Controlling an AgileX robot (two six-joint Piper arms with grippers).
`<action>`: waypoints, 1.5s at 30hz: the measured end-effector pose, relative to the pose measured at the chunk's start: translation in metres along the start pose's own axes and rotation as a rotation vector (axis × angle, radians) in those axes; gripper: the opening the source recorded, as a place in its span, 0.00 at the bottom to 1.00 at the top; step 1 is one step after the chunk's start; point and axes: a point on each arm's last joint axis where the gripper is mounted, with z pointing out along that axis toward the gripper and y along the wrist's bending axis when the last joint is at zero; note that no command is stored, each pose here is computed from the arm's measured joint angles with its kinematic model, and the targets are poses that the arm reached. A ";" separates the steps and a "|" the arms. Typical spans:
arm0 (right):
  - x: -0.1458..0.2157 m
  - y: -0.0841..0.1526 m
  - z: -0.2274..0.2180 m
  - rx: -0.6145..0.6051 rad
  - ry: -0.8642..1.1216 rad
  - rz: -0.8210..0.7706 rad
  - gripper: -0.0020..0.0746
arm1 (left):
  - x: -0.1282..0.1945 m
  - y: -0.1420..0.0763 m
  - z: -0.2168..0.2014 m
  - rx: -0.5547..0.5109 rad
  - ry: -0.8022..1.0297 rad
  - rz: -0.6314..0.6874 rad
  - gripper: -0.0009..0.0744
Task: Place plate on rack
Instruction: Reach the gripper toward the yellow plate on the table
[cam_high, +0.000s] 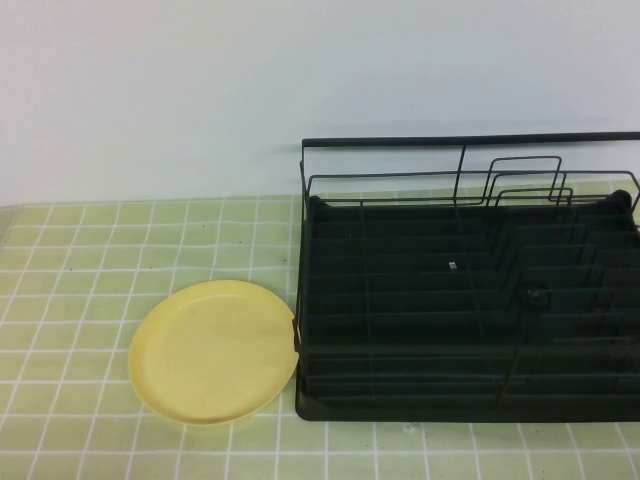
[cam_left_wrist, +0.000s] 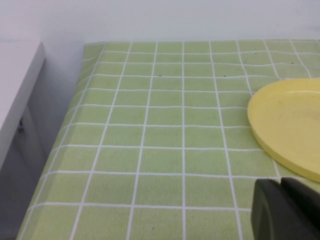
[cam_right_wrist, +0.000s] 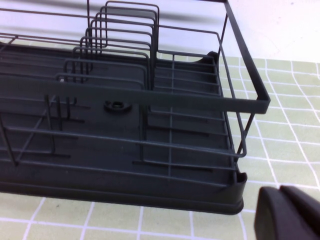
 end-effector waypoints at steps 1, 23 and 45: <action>0.000 0.000 0.000 0.000 0.000 0.000 0.02 | 0.000 0.000 0.000 0.006 0.000 0.003 0.01; 0.000 0.000 0.000 0.000 0.000 0.000 0.02 | 0.000 0.000 0.000 0.003 0.000 0.012 0.01; -0.012 -0.002 -0.001 0.030 -0.134 -0.036 0.02 | -0.026 -0.002 -0.004 0.025 -0.293 0.022 0.01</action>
